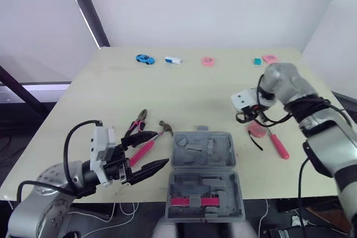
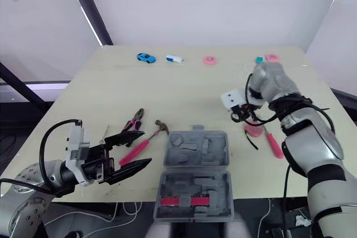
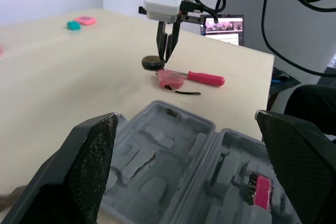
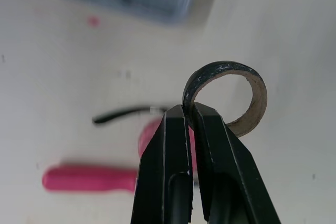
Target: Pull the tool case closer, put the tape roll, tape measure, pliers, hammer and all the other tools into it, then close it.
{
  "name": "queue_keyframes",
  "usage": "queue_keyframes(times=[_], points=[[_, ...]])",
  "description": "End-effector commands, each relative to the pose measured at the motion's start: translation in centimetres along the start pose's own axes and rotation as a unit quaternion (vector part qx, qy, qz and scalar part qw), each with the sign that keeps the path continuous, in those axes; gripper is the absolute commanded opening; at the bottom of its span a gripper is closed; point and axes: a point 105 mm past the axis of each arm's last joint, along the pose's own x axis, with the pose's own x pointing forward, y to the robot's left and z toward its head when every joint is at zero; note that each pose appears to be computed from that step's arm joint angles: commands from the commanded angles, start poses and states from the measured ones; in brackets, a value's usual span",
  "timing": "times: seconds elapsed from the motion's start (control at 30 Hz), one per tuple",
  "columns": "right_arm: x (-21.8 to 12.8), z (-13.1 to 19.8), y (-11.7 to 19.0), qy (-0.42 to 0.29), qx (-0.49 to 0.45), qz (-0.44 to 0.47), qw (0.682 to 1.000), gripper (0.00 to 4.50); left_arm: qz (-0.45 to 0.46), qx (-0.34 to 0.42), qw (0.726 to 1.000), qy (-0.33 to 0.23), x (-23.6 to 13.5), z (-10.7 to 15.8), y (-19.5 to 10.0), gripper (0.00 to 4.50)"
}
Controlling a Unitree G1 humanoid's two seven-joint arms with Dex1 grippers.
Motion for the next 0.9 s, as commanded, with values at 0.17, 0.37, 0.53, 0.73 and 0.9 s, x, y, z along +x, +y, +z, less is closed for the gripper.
queue_keyframes(times=[0.17,0.37,0.53,0.73,0.9], points=[[0.7,6.9,-1.0,-0.028,-0.064,-0.001,0.998,0.07,0.052,0.03,0.998,-0.002,-1.4,-0.1,0.9,4.5],[1.9,11.0,-0.9,-0.04,-0.105,0.001,0.994,0.07,0.105,0.02,0.994,-0.001,-2.7,-0.8,2.4,4.5],[3.4,14.2,-0.4,-0.047,-0.151,0.007,0.987,0.07,0.147,0.008,0.989,-0.003,-3.7,-1.4,3.5,4.5],[5.0,16.3,-0.5,-0.045,-0.182,-0.009,0.982,0.07,0.164,0.001,0.986,-0.003,-3.8,-1.6,3.4,4.5],[5.9,16.9,-0.5,-0.034,-0.203,-0.018,0.978,0.07,0.17,-0.001,0.985,-0.007,-3.8,-1.4,3.1,4.5]])
